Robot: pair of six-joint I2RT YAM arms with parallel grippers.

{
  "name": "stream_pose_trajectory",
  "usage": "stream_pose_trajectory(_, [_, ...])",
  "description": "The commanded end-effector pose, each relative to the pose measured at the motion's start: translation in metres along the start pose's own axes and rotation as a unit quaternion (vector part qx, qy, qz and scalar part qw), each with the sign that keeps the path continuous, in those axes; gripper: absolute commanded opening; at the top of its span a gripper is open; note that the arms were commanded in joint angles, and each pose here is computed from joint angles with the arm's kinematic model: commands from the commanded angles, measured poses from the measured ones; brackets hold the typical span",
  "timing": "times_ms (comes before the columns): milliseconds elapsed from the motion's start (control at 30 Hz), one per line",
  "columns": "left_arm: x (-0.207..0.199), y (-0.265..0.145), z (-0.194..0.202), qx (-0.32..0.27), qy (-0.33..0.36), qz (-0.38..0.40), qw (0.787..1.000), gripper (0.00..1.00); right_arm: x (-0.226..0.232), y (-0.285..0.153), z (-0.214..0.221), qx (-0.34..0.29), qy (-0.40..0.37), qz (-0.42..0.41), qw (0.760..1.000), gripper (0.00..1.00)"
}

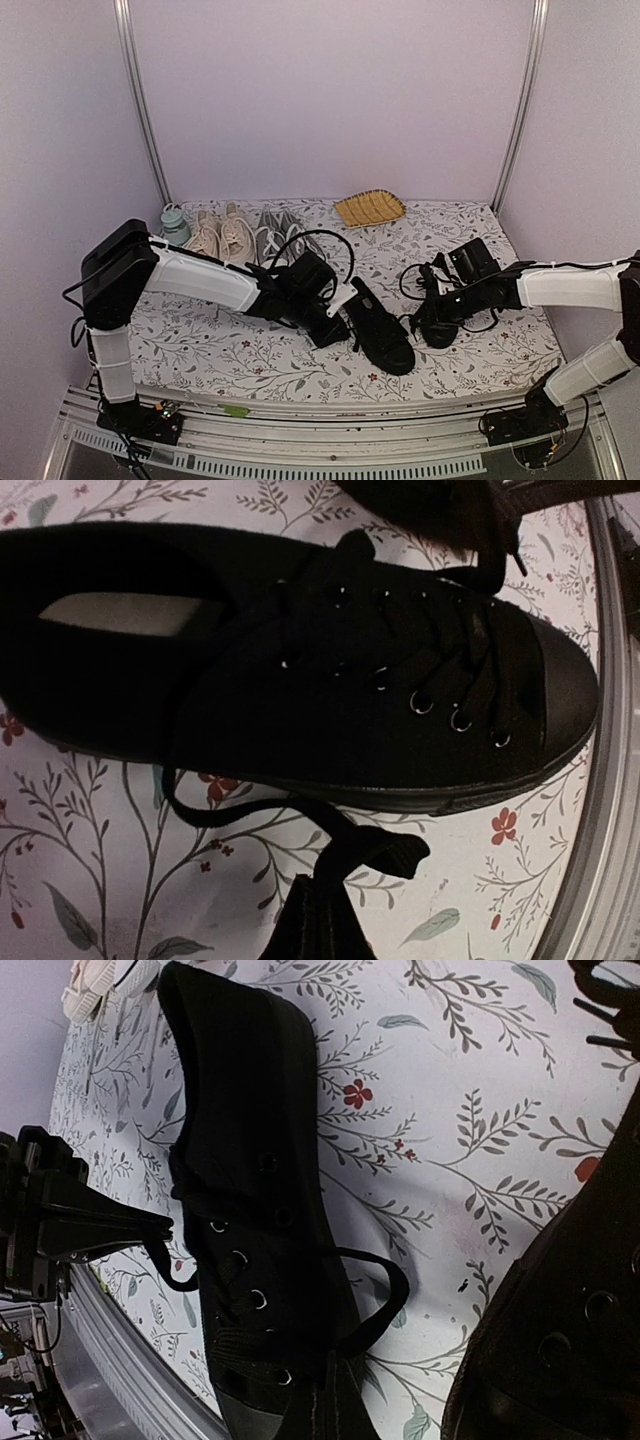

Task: Tie the shoes
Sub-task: Adjust the shoe at the center of the board.

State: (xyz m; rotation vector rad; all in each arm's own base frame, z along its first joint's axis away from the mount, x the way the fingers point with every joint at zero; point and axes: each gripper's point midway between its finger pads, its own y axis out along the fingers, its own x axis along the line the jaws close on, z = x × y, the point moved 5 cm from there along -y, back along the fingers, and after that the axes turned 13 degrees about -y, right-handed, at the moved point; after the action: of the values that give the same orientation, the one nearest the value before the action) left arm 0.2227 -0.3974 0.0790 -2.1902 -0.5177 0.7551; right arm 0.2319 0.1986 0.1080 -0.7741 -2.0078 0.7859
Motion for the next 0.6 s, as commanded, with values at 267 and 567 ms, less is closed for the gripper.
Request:
stream_pose_trajectory(267, [0.001, 0.027, 0.019, 0.03, 0.029, 0.011, 0.999, 0.0, 0.012, 0.039, 0.012, 0.045, -0.029, -0.037, 0.998, 0.0])
stream_pose_trajectory(567, [-0.01, -0.003, 0.008, -0.017, 0.048, 0.024, 0.998, 0.0, 0.02, 0.038, 0.013, 0.037, -0.013, -0.045, 0.998, 0.0])
